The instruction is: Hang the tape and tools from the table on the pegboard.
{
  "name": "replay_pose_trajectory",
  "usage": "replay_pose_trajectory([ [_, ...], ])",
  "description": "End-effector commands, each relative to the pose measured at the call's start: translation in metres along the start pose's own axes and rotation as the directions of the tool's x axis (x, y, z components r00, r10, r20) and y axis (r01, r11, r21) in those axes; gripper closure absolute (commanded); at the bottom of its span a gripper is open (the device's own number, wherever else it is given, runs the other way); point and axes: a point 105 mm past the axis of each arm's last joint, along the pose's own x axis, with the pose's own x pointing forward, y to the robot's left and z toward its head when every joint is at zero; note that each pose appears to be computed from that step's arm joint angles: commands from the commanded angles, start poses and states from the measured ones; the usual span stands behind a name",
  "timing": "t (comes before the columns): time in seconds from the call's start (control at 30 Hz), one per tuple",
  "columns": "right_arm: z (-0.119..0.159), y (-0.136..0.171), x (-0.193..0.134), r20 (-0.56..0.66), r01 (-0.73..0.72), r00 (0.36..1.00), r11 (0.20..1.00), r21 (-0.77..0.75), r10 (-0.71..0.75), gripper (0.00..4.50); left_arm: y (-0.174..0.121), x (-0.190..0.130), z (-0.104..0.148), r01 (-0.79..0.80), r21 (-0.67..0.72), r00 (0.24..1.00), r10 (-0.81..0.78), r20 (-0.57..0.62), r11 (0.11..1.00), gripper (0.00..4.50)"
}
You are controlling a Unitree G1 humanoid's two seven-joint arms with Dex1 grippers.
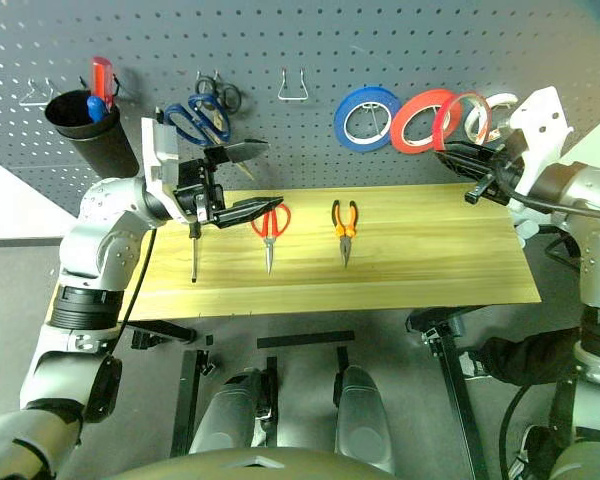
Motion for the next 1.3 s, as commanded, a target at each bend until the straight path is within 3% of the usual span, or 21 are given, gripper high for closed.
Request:
replay_pose_trajectory([
  [0.03, -0.002, -0.011, 0.013, 0.018, 0.046, 0.999, 0.998, -0.037, -0.046, 4.49, 0.002, 0.004, 0.009, 0.008, 0.057, 1.000, -0.009, 0.012, 0.998, 0.00],
  [0.23, -0.022, -0.023, 0.044, -0.004, 0.068, 0.998, 0.998, -0.018, -0.068, 4.49, 0.007, 0.002, 0.009, -0.019, 0.080, 1.000, 0.018, 0.007, 0.997, 0.00],
  [0.67, -0.032, -0.035, 0.091, -0.002, 0.109, 0.994, 0.994, -0.008, -0.109, 4.49, 0.017, -0.005, 0.007, -0.095, 0.092, 0.995, 0.097, -0.012, 0.991, 0.00],
  [0.93, -0.030, -0.030, 0.097, 0.007, 0.066, 0.998, 0.998, -0.018, -0.066, 2.01, 0.022, -0.002, 0.013, -0.126, 0.087, 0.992, 0.125, 0.013, 0.988, 0.00],
  [1.13, -0.028, -0.023, 0.075, -0.024, -0.051, 0.998, 0.998, -0.029, 0.050, 0.06, 0.017, -0.001, 0.009, -0.107, 0.057, 0.994, 0.108, -0.010, 0.993, 0.00],
  [1.3, -0.034, -0.005, 0.040, -0.124, -0.174, 0.977, 0.985, 0.007, 0.174, 0.02, 0.007, -0.004, -0.002, -0.090, -0.002, 0.995, 0.089, -0.046, 0.996, 0.00],
])
